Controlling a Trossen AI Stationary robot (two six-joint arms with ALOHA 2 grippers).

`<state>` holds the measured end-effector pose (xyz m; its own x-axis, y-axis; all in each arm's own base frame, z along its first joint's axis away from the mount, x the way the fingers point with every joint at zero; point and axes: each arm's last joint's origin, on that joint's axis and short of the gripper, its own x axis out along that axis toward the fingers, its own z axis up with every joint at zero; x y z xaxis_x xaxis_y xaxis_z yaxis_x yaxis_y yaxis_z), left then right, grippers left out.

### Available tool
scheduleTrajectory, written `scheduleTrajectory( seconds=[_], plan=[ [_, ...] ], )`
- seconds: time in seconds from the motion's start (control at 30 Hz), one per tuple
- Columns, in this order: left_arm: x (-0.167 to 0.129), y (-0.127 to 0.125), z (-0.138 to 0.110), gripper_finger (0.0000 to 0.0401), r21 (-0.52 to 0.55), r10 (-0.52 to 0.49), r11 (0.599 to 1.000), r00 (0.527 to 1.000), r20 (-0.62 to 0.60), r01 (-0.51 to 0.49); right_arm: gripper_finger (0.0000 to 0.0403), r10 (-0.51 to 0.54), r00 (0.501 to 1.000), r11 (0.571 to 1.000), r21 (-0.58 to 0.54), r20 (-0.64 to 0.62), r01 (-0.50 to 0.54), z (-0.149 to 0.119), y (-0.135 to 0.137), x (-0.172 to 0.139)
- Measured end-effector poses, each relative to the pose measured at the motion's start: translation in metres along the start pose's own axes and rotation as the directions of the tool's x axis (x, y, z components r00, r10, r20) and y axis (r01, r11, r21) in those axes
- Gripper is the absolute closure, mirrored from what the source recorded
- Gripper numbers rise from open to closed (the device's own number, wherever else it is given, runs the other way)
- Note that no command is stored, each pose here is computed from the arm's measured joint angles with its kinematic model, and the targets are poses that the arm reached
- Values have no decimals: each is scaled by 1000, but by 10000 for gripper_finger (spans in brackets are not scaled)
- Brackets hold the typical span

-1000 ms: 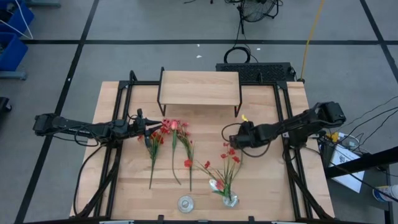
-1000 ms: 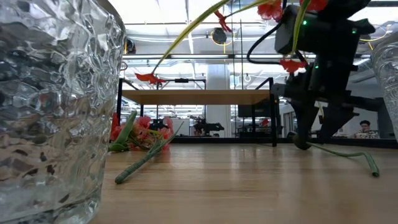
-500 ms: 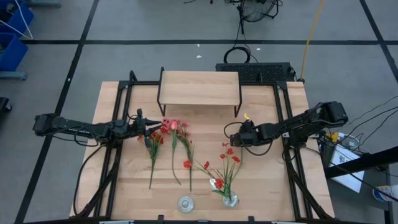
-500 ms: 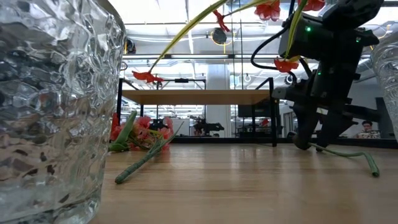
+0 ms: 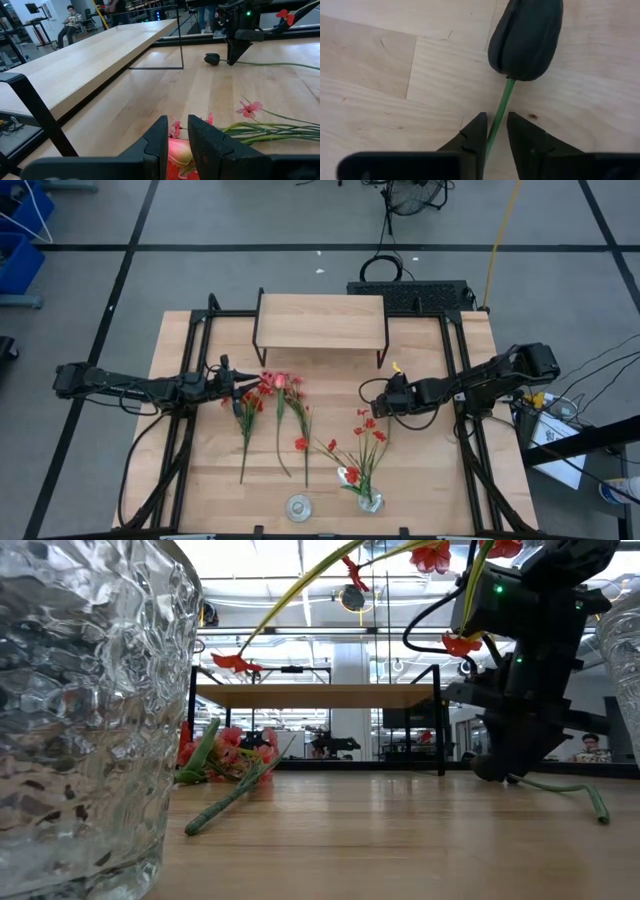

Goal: Pick and place flowers into a vace then onto a shelf
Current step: Put the black flower into the right transparent vase

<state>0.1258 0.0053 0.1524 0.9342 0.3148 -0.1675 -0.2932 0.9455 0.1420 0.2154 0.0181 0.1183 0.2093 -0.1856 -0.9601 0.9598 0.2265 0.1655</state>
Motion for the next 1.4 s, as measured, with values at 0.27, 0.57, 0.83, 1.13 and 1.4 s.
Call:
scheduleTrajectory(
  seconds=[0.27,0.57,0.83,1.13,1.4],
  plan=[
    [0,0,0,320,0,0,1000,1000,0,0,397,-2,1000,1000,-2,-19,2,0,-1,-2],
    [0,0,0,320,-1,1,1000,1000,4,-1,400,157,987,987,-32,41,-155,1,-5,-41],
    [0,0,0,320,-2,1,1000,1000,4,-1,401,283,945,957,-103,162,-269,-8,-20,-79],
    [0,0,0,320,-1,1,1000,1000,4,-1,402,459,857,876,-280,234,-393,-28,-37,-113],
    [0,0,0,320,0,1,1000,1000,0,-1,402,696,685,696,-436,214,-571,-51,-36,-143]
  ],
)
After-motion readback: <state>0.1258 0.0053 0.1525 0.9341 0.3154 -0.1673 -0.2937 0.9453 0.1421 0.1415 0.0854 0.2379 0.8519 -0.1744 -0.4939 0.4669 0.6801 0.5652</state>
